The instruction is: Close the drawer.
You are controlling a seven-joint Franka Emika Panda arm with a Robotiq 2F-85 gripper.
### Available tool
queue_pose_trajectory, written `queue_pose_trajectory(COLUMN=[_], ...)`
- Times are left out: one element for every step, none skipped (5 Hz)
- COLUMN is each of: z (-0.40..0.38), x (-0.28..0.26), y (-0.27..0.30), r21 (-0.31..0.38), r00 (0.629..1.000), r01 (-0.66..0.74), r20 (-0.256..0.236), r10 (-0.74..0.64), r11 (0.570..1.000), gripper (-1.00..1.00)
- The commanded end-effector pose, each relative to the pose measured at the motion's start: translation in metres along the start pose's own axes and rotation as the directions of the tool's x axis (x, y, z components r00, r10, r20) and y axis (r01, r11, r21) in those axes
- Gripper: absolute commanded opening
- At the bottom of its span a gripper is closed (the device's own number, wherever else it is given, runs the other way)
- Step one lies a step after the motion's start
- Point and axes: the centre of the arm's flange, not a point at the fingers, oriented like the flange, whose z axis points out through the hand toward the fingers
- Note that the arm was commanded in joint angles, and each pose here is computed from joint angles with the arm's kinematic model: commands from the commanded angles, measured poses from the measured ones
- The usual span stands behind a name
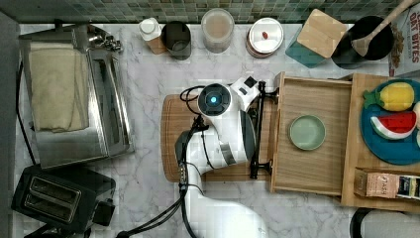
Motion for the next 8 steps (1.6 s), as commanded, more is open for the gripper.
queue_pose_trajectory(z=[0.005,0.004,0.008,0.012,0.012,0.019,0.025,0.028], x=[-0.014,-0.017,-0.025,-0.032,-0.038,-0.045,-0.055,-0.073], y=[0.045,0.075,0.108,0.143,0.172,0.205,0.238,0.27], r21=[0.018,0.045,0.048,0.059,0.049,0.055,0.052,0.066], r00=[1.0,1.0,1.0,1.0,0.997,0.992,0.99,0.983], r01=[0.002,-0.013,-0.015,-0.018,-0.074,-0.125,-0.144,-0.184], r20=[-0.002,0.015,0.018,0.015,-0.001,0.009,-0.008,-0.002], r10=[-0.002,0.012,0.014,0.017,0.075,0.125,0.144,0.184], r11=[1.0,0.999,0.999,0.998,0.996,0.991,0.988,0.981], gripper=[-1.0,-1.0,-1.0,-1.0,-1.0,-1.0,-1.0,-1.0])
